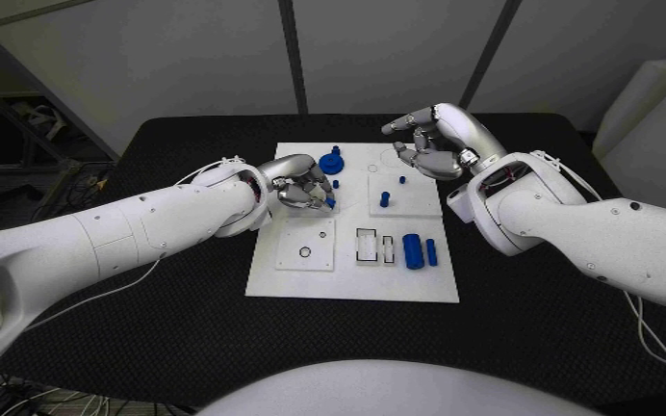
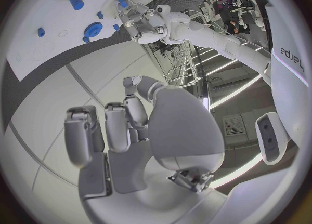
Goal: Assemble the parts on the task board
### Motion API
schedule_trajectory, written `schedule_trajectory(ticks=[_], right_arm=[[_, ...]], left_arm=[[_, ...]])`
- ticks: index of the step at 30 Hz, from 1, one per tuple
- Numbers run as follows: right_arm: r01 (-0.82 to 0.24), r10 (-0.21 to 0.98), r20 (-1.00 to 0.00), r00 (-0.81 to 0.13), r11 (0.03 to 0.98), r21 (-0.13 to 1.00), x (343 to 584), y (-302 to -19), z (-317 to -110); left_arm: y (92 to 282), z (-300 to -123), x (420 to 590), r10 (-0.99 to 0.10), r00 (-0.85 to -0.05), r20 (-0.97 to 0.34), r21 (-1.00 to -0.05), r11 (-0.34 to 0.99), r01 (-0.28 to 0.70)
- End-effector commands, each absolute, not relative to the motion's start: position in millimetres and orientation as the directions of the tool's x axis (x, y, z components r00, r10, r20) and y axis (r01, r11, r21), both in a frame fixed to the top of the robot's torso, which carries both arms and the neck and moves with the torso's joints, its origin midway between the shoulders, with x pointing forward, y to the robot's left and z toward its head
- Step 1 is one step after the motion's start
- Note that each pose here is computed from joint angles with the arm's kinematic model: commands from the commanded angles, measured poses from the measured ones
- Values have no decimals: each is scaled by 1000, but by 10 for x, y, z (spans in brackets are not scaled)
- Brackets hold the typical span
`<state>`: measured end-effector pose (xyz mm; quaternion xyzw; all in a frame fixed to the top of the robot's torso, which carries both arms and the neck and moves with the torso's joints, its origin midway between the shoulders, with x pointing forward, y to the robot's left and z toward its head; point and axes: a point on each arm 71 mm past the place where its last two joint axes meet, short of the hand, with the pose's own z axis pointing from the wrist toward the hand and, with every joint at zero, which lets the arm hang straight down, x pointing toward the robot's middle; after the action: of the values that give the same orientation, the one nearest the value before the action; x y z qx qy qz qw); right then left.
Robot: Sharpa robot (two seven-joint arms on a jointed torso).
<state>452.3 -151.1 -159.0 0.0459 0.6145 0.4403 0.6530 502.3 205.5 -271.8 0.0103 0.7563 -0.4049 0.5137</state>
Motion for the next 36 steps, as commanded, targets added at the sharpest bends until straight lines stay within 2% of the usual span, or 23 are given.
schedule_trajectory(ticks=[1,16,36], right_arm=[[-523,627,-765,-146,608,598,4524,-1502,-1583],[-522,626,-766,-148,609,598,4527,-1502,-1586],[-521,625,-766,-148,609,598,4528,-1500,-1587]], left_arm=[[2060,-2701,5031,-395,-453,-799,-586,680,440],[2055,-2695,5023,-367,-434,-823,-553,691,466],[2047,-2694,5019,-366,-435,-822,-554,691,465]])
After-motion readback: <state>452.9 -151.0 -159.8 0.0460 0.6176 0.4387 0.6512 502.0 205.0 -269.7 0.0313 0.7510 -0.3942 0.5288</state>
